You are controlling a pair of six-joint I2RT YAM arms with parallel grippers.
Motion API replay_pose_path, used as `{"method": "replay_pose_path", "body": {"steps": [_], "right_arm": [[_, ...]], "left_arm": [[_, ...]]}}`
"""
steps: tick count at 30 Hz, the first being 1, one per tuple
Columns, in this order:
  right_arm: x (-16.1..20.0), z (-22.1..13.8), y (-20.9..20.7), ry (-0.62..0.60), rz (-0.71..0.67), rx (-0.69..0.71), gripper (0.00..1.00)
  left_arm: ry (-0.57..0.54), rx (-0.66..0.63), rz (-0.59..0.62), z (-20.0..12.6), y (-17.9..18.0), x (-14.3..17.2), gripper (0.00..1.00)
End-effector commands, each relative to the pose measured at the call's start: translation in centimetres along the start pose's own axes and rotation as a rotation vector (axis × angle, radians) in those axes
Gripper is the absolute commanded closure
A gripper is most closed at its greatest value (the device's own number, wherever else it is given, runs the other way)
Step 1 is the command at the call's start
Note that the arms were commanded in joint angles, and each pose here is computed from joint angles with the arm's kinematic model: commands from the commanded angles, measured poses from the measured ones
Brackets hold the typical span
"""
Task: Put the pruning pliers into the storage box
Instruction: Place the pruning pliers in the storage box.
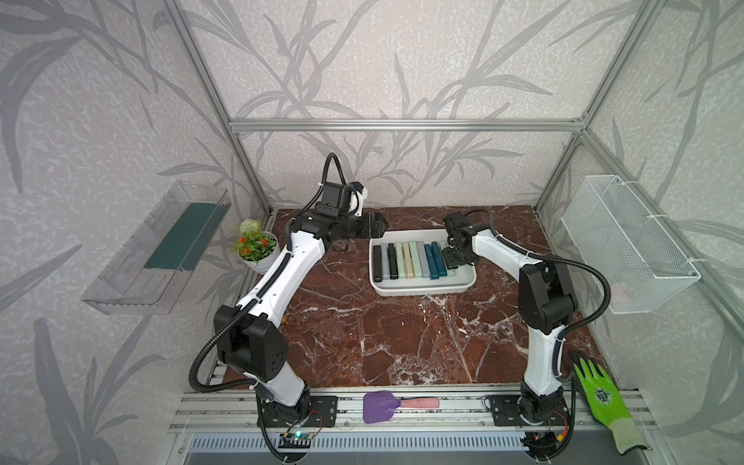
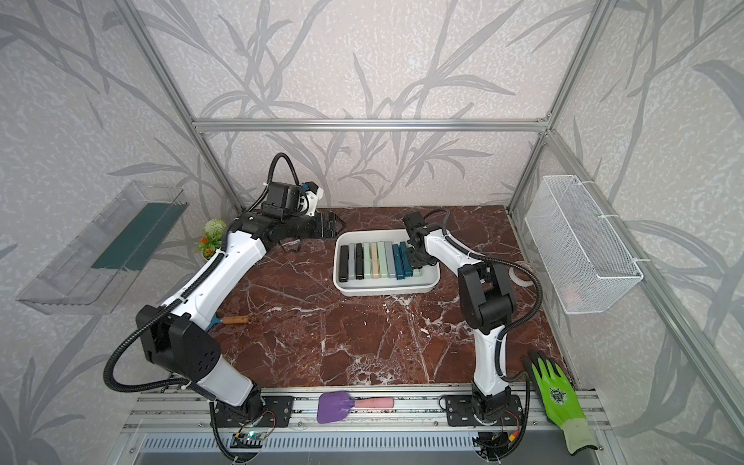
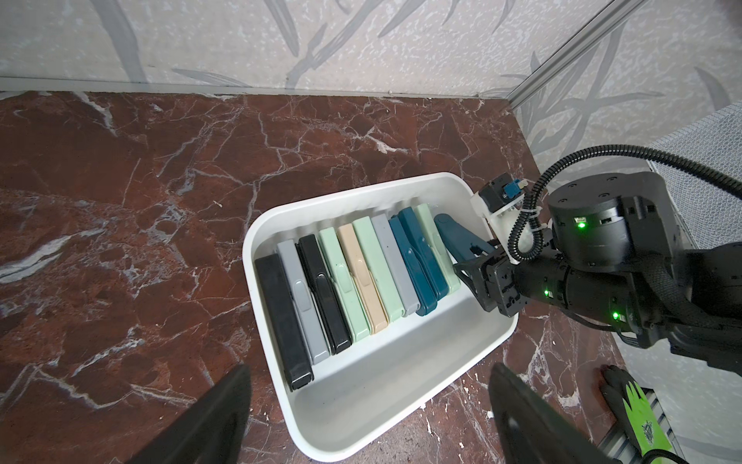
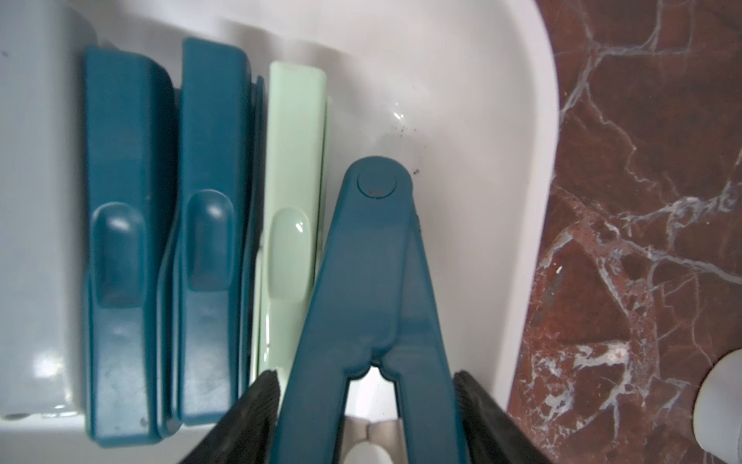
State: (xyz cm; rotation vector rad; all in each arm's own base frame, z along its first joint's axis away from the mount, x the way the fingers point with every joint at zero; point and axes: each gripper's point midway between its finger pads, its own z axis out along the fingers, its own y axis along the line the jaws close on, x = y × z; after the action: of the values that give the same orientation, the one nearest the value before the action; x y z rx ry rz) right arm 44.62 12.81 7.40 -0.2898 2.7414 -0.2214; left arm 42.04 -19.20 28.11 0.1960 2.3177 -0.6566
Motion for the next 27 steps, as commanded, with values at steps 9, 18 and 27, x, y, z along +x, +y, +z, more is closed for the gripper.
{"method": "replay_pose_path", "body": {"steps": [9,18,27], "right_arm": [[1.9,-2.9,-1.6,-0.005,0.009,0.012,0.26],[1.9,-4.2,-1.2,-0.033,0.011,-0.027,0.36],[3.0,-2.7,-1.5,0.014,0.006,-0.005,0.42]], "left_arm": [[0.008,0.023,0.003,-0.1,-0.4,0.4,0.09],[0.002,0.028,0.003,-0.4,-0.5,0.3,0.09],[0.0,0.027,0.004,-0.5,-0.6,0.3,0.09]]}}
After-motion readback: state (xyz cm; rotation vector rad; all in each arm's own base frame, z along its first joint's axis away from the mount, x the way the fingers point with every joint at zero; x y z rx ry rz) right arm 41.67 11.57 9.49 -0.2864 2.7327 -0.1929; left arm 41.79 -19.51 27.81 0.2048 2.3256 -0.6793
